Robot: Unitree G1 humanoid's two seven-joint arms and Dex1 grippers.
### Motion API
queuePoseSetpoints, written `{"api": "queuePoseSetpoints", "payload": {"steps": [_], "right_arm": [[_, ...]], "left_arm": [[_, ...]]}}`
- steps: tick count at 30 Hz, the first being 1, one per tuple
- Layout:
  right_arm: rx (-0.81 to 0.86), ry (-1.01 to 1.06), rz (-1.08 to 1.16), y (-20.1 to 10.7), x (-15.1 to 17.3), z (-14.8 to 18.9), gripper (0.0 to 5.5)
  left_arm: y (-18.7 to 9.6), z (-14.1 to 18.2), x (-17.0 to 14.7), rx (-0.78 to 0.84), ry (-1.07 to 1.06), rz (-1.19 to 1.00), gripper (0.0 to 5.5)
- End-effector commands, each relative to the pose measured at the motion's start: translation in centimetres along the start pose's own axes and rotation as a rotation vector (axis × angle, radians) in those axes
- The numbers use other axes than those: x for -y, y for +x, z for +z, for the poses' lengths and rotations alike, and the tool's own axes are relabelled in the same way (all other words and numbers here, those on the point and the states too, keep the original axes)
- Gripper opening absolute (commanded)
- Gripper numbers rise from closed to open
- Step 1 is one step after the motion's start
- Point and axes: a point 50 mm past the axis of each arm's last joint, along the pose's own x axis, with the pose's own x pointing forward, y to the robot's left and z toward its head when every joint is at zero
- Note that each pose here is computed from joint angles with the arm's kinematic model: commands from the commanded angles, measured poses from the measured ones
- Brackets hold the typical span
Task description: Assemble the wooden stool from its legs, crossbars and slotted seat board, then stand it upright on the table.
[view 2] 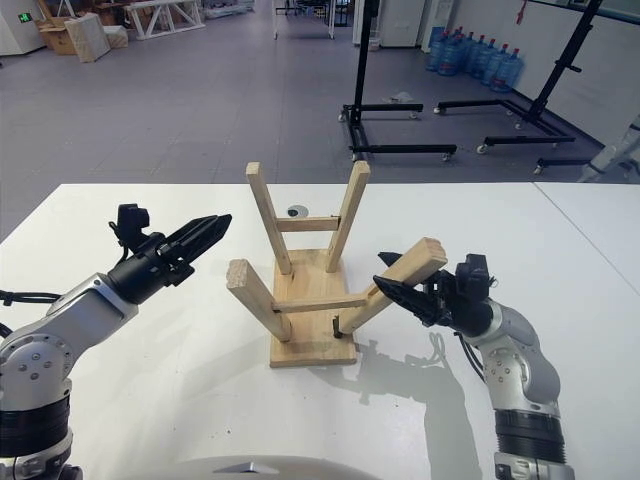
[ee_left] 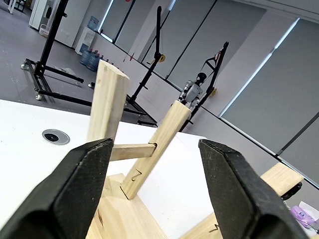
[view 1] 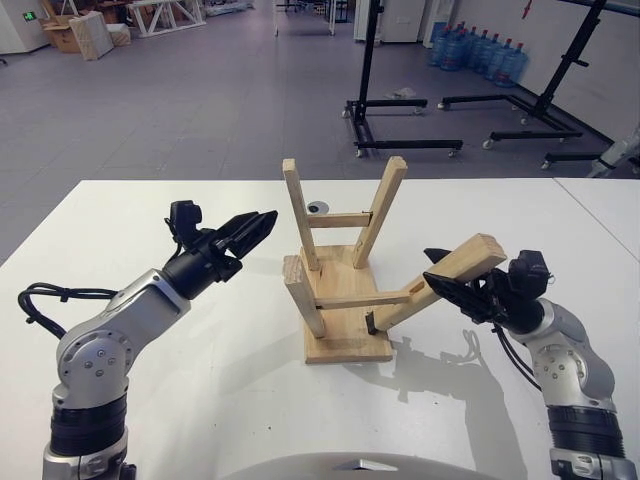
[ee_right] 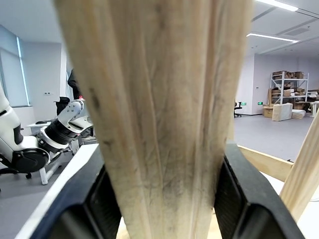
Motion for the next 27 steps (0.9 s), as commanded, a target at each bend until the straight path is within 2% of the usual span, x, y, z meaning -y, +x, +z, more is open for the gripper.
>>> {"api": "queuePoseSetpoints", "payload": {"steps": [1, 12, 27], "right_arm": [[-0.026, -0.067, 0.020, 0.4, 0.5, 1.1, 2.13], [0.000, -0.035, 0.050, 1.1, 0.5, 1.4, 2.13], [-0.006, 0.037, 0.064, 1.2, -1.1, -0.7, 2.13]], "left_arm": [[0.3, 0.1, 0.1, -0.006, 0.013, -0.003, 3.13], [0.9, 0.7, 0.0, 0.007, 0.016, -0.012, 3.13], [1.0, 0.6, 0.0, 0.009, 0.008, -0.016, 3.13]]}}
